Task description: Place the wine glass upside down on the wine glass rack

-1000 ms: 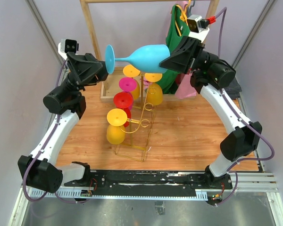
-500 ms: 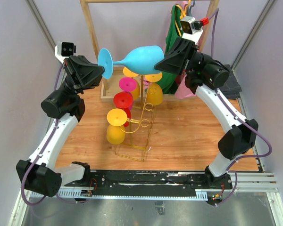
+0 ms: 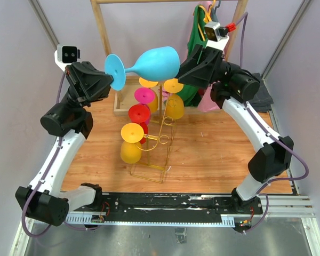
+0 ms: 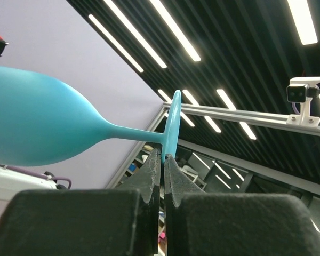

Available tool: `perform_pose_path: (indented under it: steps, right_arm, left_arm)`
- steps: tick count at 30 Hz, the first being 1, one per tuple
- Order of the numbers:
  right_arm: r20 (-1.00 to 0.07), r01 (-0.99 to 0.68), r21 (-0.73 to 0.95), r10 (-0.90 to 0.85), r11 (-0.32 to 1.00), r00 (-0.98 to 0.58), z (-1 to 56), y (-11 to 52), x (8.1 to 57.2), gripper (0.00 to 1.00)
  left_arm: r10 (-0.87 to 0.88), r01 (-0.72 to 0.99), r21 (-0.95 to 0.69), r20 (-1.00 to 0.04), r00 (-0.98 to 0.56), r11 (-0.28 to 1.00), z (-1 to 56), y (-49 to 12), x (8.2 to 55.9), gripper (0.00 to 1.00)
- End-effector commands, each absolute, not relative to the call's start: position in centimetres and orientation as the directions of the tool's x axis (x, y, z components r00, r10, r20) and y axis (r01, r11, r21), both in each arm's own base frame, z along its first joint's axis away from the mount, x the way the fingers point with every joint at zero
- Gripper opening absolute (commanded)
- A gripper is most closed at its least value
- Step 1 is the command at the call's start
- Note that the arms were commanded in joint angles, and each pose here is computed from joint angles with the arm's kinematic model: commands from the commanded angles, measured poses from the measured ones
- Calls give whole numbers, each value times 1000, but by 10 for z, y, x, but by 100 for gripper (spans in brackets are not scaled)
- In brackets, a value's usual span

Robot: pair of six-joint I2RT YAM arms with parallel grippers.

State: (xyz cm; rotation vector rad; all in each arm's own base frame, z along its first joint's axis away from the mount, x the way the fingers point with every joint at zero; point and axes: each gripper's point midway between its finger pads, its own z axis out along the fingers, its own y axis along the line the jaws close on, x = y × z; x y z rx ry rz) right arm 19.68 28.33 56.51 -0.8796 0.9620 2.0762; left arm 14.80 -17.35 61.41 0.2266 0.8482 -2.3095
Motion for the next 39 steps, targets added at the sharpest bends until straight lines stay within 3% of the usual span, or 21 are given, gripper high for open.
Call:
perform_pose_path:
  steps: [1,10,15,23,31,39]
  right_arm:
    - [-818,-837,310,323,-450,-477,563,269,196,48]
    - [-771,-879,466,439,-104,-461,530,220,275,51]
    - [-798,-882,469,448,43,-403,521,198,286,52]
    - [-858,-847,440,418,299,-299,515,179,301,52]
    - [-871,-835,418,419,359,-256,522,174,294,52]
    - [-897,-825,374,392,425,-204,525,169,284,51]
  left_arm:
    - [-460,546,-518,-297,-837,-659,636,-160,124,0]
    - [-527,590,-617,-311,-791,-521,634,-173,133,0]
    - [-591,614,-714,-347,-728,-337,623,-185,156,0]
    - [-573,540,-802,-324,-753,-256,586,-196,185,0]
    - [-568,492,-857,-330,-754,-155,565,-211,222,0]
    - [-518,474,-867,-339,-785,-151,561,-233,244,0]
